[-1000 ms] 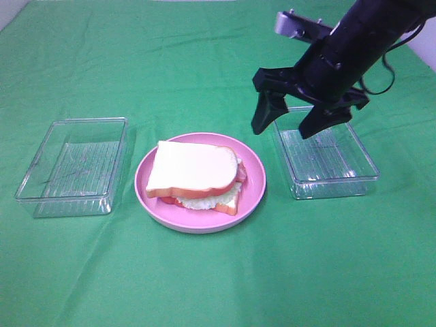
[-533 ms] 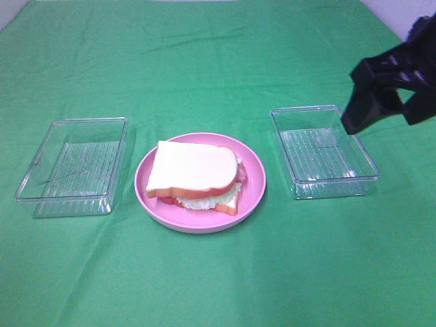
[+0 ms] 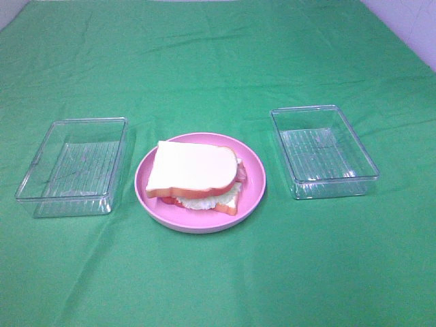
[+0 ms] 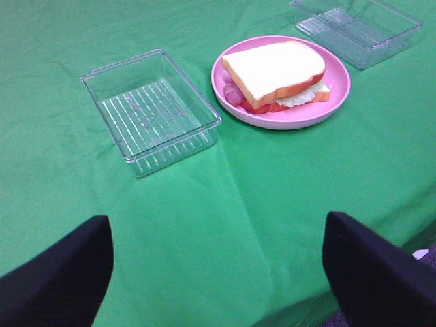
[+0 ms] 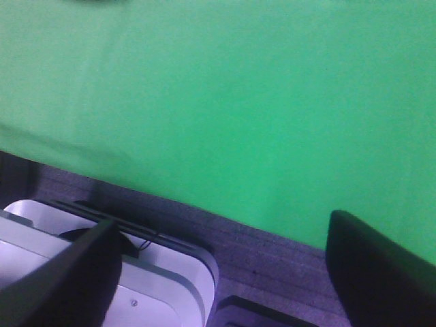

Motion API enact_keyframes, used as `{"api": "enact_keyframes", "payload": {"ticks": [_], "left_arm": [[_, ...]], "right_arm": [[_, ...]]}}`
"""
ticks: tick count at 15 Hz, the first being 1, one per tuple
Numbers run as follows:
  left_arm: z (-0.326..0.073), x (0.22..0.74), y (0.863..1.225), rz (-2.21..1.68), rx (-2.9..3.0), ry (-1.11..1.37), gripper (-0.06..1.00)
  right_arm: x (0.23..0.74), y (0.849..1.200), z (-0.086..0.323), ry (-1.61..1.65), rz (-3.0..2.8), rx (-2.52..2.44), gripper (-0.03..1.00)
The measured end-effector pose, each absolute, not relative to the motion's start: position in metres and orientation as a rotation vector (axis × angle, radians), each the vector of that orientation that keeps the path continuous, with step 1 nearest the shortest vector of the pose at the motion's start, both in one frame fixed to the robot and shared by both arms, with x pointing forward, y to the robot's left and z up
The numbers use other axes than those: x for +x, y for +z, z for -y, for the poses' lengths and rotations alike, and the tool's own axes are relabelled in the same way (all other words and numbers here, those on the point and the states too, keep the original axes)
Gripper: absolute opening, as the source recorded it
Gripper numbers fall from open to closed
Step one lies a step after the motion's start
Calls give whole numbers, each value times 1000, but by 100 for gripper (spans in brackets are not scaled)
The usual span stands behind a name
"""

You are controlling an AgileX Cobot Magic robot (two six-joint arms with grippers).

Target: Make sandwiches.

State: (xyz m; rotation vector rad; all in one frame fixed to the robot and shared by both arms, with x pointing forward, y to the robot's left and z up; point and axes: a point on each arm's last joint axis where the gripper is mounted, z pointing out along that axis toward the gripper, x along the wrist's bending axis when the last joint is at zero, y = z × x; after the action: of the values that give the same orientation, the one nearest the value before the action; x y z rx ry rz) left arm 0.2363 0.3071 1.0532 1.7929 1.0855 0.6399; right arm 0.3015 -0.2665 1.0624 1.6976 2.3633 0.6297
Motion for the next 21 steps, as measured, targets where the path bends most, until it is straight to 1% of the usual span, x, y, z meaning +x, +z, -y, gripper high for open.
{"api": "enact_keyframes", "payload": {"ticks": [4, 7, 17, 21], "left_arm": [[-304, 235, 1053, -1031, 1821, 626, 79], [-304, 235, 1053, -1028, 1822, 628, 79], [-304, 235, 1053, -1061, 1808, 648, 79], [-303, 234, 1053, -1308, 1683, 802, 79]], "right_arm": [[249, 1052, 288, 861, -2177, 1541, 77], [239, 1051, 292, 1034, -2030, 1391, 77], [239, 1046, 292, 1015, -2052, 1363, 77], [239, 1046, 292, 989, -1996, 1419, 77]]}}
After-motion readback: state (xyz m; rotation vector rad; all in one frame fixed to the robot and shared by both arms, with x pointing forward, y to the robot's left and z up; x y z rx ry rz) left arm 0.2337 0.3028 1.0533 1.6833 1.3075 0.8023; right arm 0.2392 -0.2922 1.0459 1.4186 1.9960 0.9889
